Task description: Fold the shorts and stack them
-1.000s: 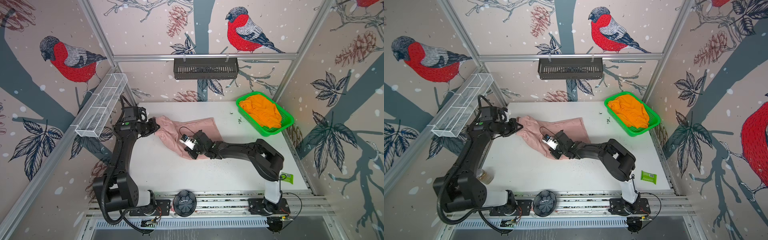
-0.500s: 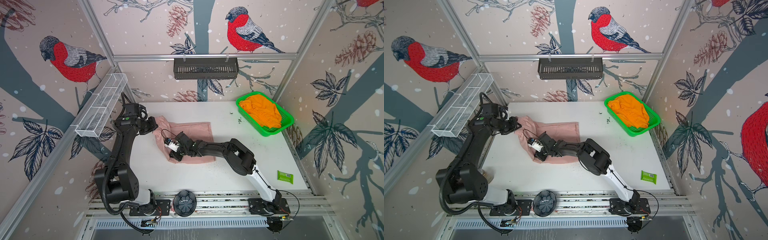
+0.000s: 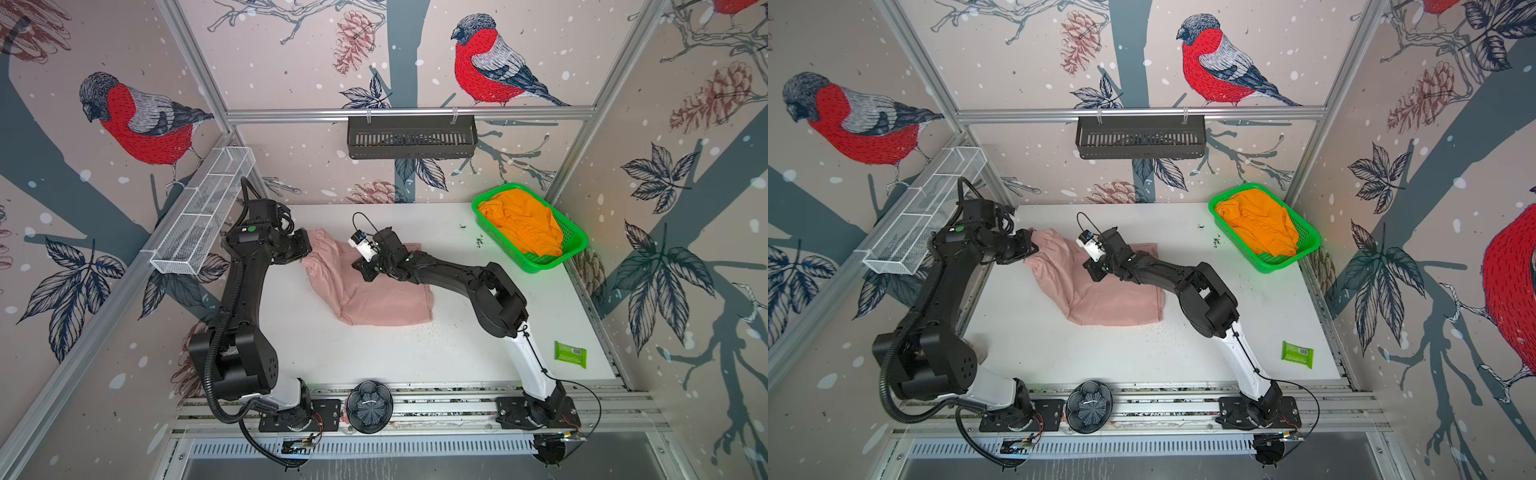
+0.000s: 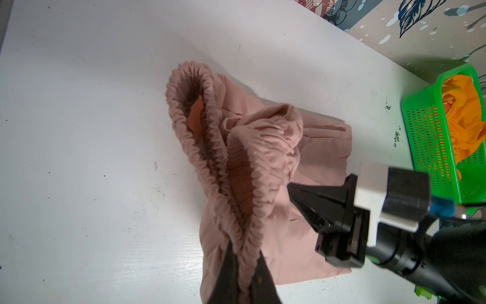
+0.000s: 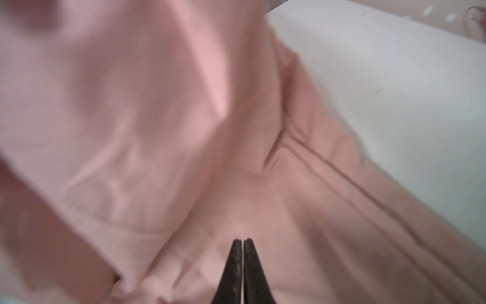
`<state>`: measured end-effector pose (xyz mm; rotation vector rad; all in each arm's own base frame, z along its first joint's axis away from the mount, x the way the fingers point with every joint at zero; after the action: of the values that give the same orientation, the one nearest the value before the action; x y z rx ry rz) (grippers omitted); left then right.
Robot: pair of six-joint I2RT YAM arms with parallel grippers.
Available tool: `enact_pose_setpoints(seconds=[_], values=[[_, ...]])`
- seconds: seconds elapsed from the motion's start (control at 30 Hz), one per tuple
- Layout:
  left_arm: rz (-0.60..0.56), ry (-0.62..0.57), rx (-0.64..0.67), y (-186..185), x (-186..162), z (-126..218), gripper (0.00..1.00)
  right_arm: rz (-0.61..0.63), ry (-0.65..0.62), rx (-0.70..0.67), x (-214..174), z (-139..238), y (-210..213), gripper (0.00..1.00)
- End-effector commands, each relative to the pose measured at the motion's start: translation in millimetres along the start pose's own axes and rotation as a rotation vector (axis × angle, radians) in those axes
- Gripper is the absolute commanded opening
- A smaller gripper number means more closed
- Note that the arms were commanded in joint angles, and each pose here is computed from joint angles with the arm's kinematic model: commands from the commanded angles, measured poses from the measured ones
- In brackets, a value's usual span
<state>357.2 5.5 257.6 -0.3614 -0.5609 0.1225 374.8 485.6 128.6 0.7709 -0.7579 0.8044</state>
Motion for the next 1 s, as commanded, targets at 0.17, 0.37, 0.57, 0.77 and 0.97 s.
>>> enact_pose_setpoints(seconds=[0.17,0.37,0.57,0.77,0.97], values=[[-0.057,-0.029,-0.029,-7.6,5.0,10.6,0.00,-0.073,-0.063,0.011,13.0,-58.1,-20.5,0.03],[-0.070,-0.054,-0.008,-7.0,6.6,16.9,0.00,-0.112,-0.066,0.003,5.5,-82.5,-33.5,0.12],[-0.073,-0.072,0.018,-3.7,8.3,17.3,0.00,-0.038,-0.039,0.001,24.0,-40.5,-32.2,0.22],[-0.084,-0.097,-0.004,-7.7,14.1,19.2,0.00,0.104,0.057,0.085,2.0,15.4,6.4,0.27],[-0.075,-0.086,0.040,-7.1,20.7,23.5,0.00,0.145,0.196,0.038,-40.5,48.2,38.4,0.16]])
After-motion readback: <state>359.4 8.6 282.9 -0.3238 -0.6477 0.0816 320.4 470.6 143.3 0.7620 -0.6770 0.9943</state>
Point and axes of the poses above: each gripper's point midway between its finger pads, its own z axis back along the fingers, its own y axis along the line the jaws close on, x = y × z, the point moved 4 cm from there along z, back along the fingers, and after that the axes turned 5 degrees about -z, right-handed, at the moved point
